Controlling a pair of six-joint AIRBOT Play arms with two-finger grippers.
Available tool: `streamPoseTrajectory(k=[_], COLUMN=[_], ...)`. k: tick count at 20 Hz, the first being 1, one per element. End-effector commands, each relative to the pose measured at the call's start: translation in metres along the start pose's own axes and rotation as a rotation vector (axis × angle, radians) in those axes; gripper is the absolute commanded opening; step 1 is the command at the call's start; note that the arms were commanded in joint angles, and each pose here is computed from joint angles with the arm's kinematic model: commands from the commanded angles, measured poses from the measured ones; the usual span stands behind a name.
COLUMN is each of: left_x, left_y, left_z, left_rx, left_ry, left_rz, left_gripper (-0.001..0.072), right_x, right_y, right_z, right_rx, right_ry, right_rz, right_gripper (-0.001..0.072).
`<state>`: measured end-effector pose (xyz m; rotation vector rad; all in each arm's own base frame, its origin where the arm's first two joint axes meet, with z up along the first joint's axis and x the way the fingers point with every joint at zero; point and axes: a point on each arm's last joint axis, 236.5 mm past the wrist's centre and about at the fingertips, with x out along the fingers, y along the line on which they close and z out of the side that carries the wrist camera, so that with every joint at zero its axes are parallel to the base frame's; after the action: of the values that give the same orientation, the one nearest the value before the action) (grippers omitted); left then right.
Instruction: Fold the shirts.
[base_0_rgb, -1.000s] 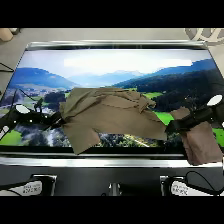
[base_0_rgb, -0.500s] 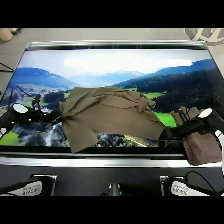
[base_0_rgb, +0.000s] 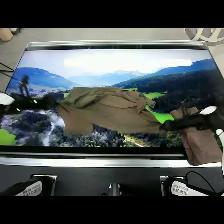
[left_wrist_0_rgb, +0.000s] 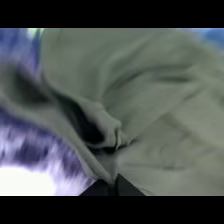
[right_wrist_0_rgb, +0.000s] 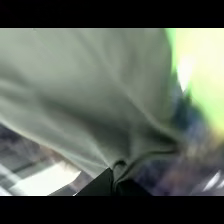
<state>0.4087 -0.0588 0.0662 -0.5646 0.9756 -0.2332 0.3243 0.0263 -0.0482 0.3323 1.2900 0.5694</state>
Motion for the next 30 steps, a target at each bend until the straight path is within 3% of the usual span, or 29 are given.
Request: streamPoseTrajectory(k=[1, 4, 6, 8, 11, 16, 20, 25, 28, 30], left_x=[-0.128, -0.346, -0.471, -0.53, -0.537, -0.498, -0.4, -0.222, -0.097, -0.025], left_y=[-0.094, -0.213, -0.262, -0.283, -0.285, -0.252, -0.21, -0.107, -0.032, 0.007], left_z=[0.087, 0.119, 0.084, 0.041, 0.014, 0.034, 0.055, 0.092, 0.078, 0.066], left_rx=[0.239, 0.445, 0.521, 0.569, 0.591, 0.522, 0.483, 0.379, 0.252, 0.178], left_ry=[-0.396, -0.988, -1.304, -1.439, -1.424, -1.288, -0.94, -0.438, -0.158, -0.049], left_rz=[-0.073, -0.188, -0.27, -0.315, -0.312, -0.163, -0.036, 0.136, 0.179, 0.189], left_gripper=[0.0026, 0.0027, 0.0027, 0.0027, 0.0026, 0.0026, 0.0027, 0.0027, 0.0028, 0.0028], right_x=[-0.107, -0.317, -0.441, -0.499, -0.504, -0.481, -0.42, -0.246, -0.144, -0.077], right_y=[0.049, 0.18, 0.282, 0.343, 0.36, 0.322, 0.256, 0.105, 0.024, -0.005], right_z=[0.085, 0.146, 0.114, 0.059, 0.024, 0.037, 0.076, 0.096, 0.112, 0.138], right_rx=[-0.272, -0.655, -0.836, -0.917, -0.899, -0.856, -0.698, -0.444, -0.387, -0.395], right_ry=[-0.275, -0.82, -1.187, -1.374, -1.395, -1.228, -0.968, -0.232, 0.065, 0.109], right_rz=[-0.138, -0.486, -0.717, -0.861, -0.887, -0.921, -0.759, -0.407, -0.409, -0.39], right_gripper=[0.0019, 0.002, 0.002, 0.002, 0.002, 0.002, 0.002, 0.0019, 0.002, 0.002])
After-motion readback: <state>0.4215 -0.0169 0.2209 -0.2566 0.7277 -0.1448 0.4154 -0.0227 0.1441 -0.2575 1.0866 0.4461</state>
